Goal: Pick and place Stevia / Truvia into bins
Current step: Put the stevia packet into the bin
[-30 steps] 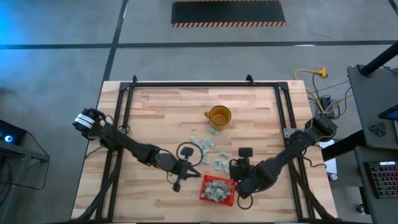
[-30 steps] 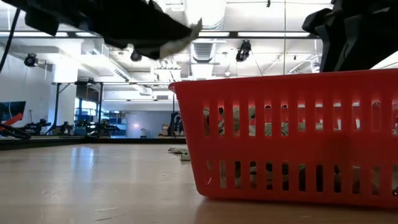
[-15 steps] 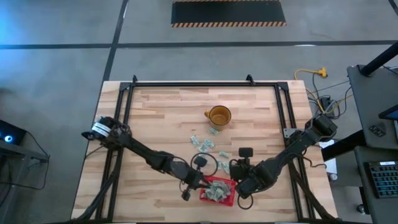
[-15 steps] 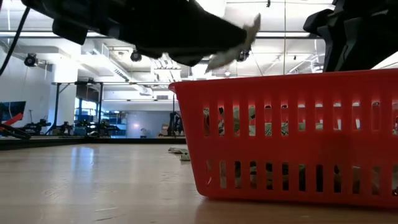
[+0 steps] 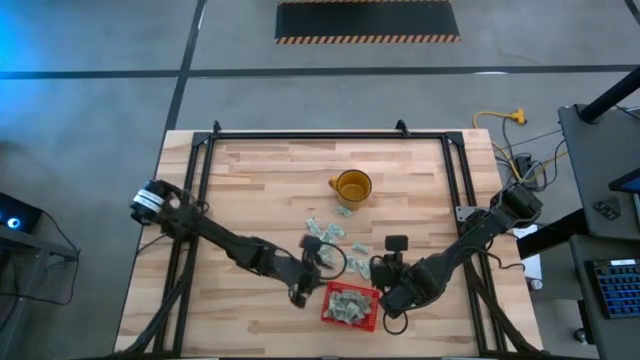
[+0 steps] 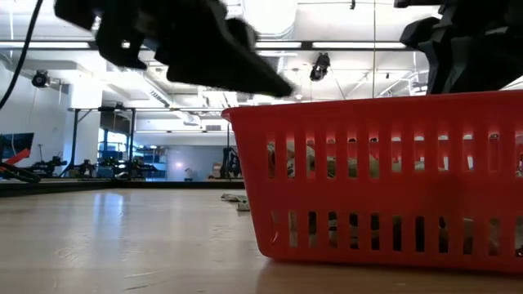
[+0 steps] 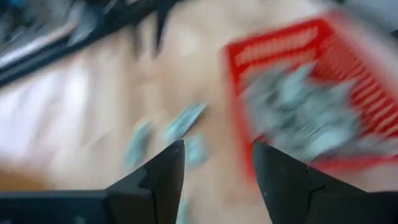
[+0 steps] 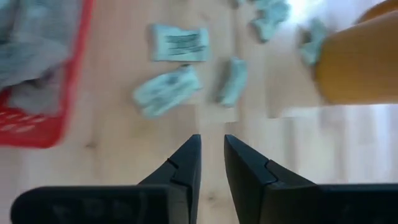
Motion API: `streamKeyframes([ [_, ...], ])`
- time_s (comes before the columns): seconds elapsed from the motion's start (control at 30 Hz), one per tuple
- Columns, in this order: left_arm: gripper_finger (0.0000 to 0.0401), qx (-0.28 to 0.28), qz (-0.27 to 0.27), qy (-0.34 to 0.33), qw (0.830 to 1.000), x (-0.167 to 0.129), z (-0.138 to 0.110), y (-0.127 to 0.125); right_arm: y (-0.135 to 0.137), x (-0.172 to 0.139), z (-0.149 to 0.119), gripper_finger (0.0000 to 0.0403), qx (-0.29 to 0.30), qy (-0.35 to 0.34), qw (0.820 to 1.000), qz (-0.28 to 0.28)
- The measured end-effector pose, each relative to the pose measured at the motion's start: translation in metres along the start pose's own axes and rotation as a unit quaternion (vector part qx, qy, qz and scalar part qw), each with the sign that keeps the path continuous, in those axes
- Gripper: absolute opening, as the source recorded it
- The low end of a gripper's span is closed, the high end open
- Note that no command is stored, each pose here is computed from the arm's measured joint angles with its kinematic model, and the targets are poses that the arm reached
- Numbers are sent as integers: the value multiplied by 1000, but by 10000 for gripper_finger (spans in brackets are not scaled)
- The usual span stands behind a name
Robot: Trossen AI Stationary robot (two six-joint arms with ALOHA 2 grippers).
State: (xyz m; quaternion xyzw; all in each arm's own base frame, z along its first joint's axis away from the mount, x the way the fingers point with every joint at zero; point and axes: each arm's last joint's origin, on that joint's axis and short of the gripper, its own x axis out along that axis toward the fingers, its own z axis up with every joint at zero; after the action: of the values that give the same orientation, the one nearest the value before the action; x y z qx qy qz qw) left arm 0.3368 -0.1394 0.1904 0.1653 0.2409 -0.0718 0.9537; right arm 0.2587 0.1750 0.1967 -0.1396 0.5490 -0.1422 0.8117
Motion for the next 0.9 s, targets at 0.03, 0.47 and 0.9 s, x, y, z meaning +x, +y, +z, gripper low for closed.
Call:
streamKeyframes([
  [0.03,173,-4,19,19,1000,-6,-1,3,-1,2,-1,59,-3,-5,1000,-15],
  [0.47,173,-16,82,56,995,-40,-22,16,-27,47,-7,59,-10,6,998,-67],
  [0.9,173,-17,82,55,995,-39,-22,15,-48,71,1,59,5,-26,997,79],
])
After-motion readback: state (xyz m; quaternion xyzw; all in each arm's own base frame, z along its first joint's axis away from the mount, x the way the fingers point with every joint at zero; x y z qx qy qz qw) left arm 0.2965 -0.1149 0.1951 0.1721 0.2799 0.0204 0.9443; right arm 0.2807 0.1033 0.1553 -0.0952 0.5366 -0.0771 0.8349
